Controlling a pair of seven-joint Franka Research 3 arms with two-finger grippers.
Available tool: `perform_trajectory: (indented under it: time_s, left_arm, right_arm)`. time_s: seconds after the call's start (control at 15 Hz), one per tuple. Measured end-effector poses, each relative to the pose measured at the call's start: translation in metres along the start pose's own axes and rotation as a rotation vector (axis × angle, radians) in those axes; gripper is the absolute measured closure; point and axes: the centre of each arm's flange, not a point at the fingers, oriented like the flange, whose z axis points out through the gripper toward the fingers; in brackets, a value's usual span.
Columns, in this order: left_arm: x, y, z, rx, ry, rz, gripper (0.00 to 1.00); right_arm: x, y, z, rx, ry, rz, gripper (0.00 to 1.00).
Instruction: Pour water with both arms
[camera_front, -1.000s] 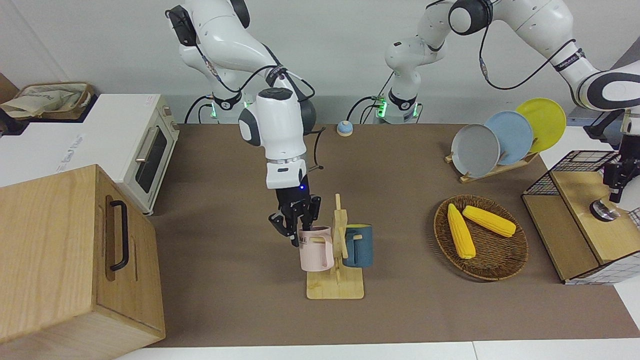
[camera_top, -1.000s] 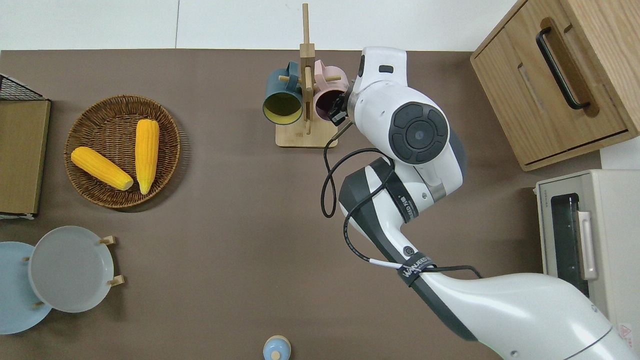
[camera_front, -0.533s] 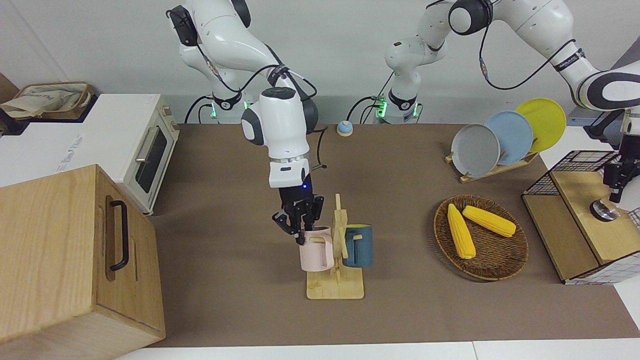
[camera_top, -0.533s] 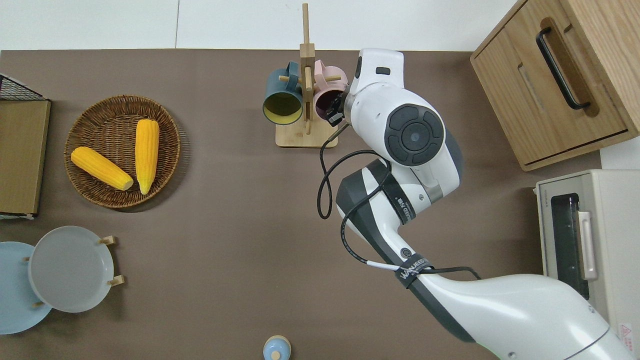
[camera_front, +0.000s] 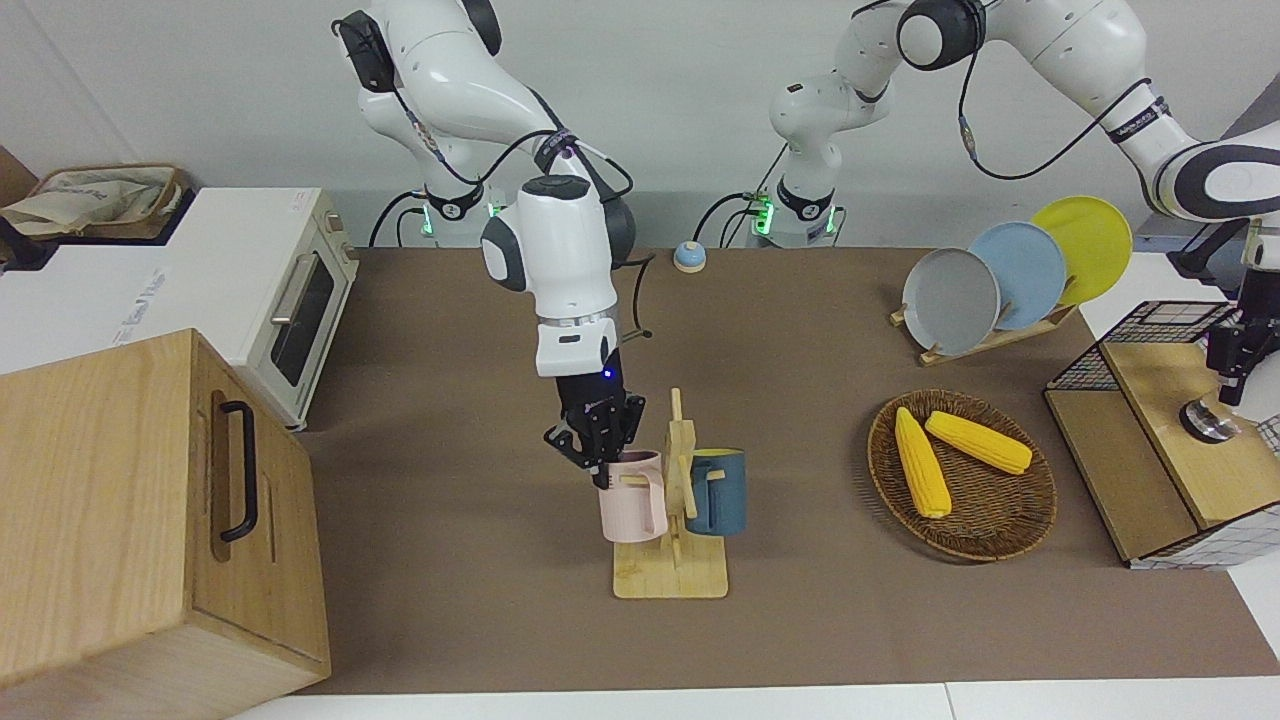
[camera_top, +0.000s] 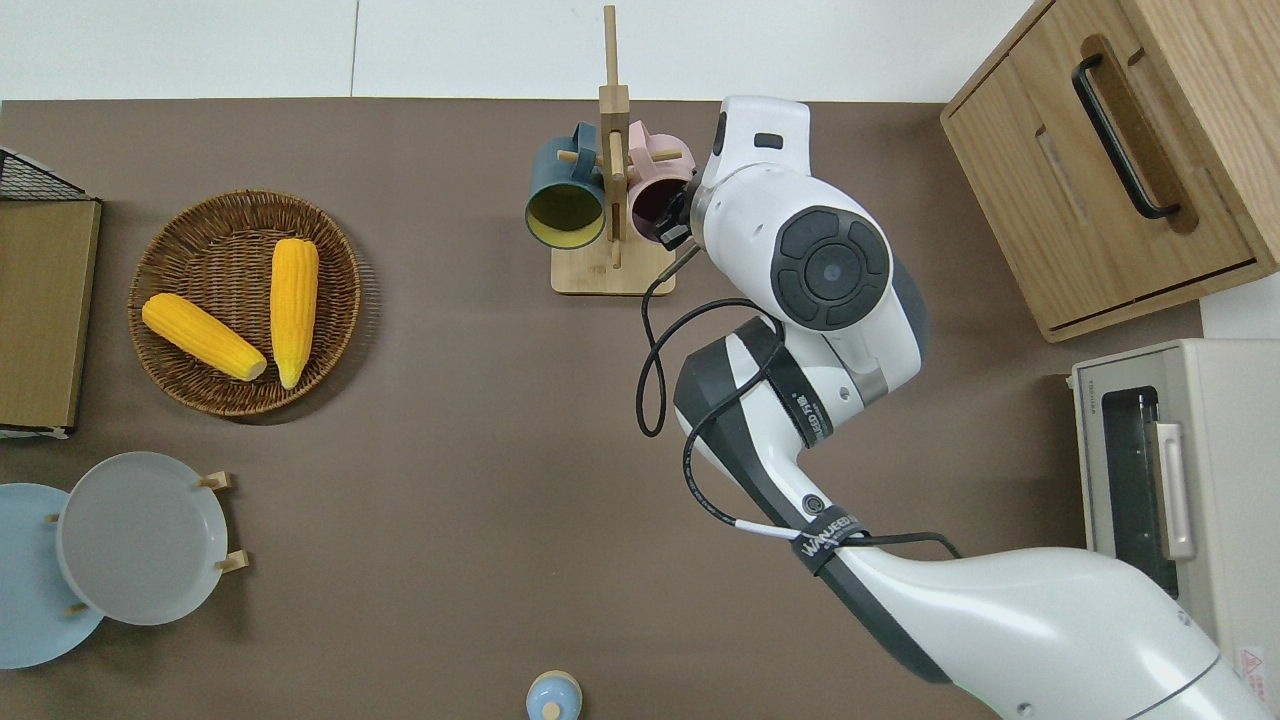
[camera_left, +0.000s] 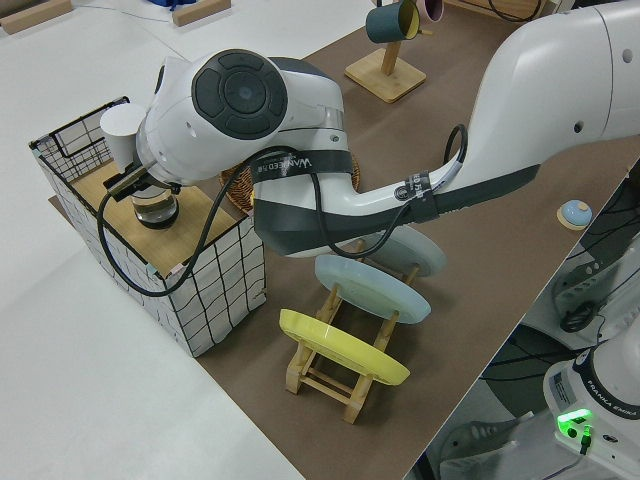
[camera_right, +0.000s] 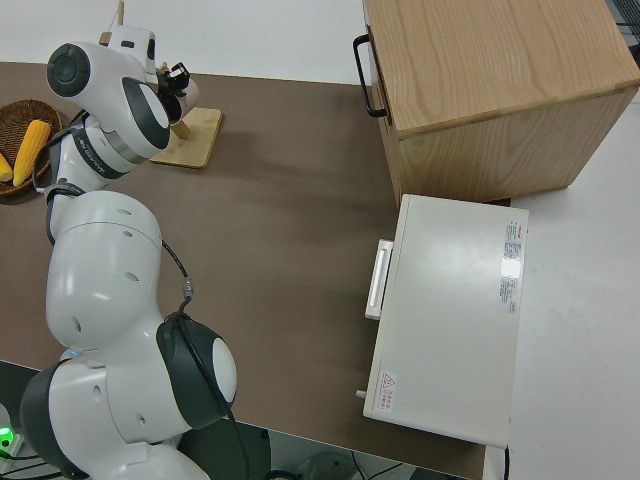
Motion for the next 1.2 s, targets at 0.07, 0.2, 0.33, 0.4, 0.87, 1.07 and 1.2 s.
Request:
perform_trajectory:
  time_s: [0.07,0.2,0.33,0.4,0.87,1.07,1.2]
  left_arm:
    - [0.0000,-0.0001,0.0000,0.000,0.000,0.000,0.37]
    - [-0.0001,-0.0001,0.0000,0.000,0.000,-0.001,0.37]
    - [-0.0002,-0.0002,0.0000,0.000,0.001,-0.002,0.37]
    - [-0.0002,-0.0003,-0.0001,0.000,0.001,-0.002,0.37]
    - [-0.0004,-0.0004,-0.0001,-0.001,0.002,-0.003,0.37]
    - [-0.0004,-0.0005,-0.0001,-0.001,0.002,-0.004,0.37]
    - [-0.0004,-0.0005,-0.0001,-0.001,0.002,-0.004,0.37]
  right_arm:
    - [-0.0002,0.0005,0.0001,-0.001,0.000,0.001,0.83]
    - [-0.0007,0.0019,0.0004,-0.002,-0.001,0.003,0.83]
    - [-0.0013,0.0037,0.0006,-0.004,-0.002,0.005,0.85]
    - [-0.0016,0.0046,0.0007,-0.005,-0.002,0.006,0.85]
    - [-0.0032,0.0104,0.0009,-0.011,-0.007,0.012,0.93]
    - [-0.0032,0.0104,0.0009,-0.011,-0.007,0.012,0.93]
    - [-0.0033,0.0104,0.0009,-0.011,-0.007,0.013,0.93]
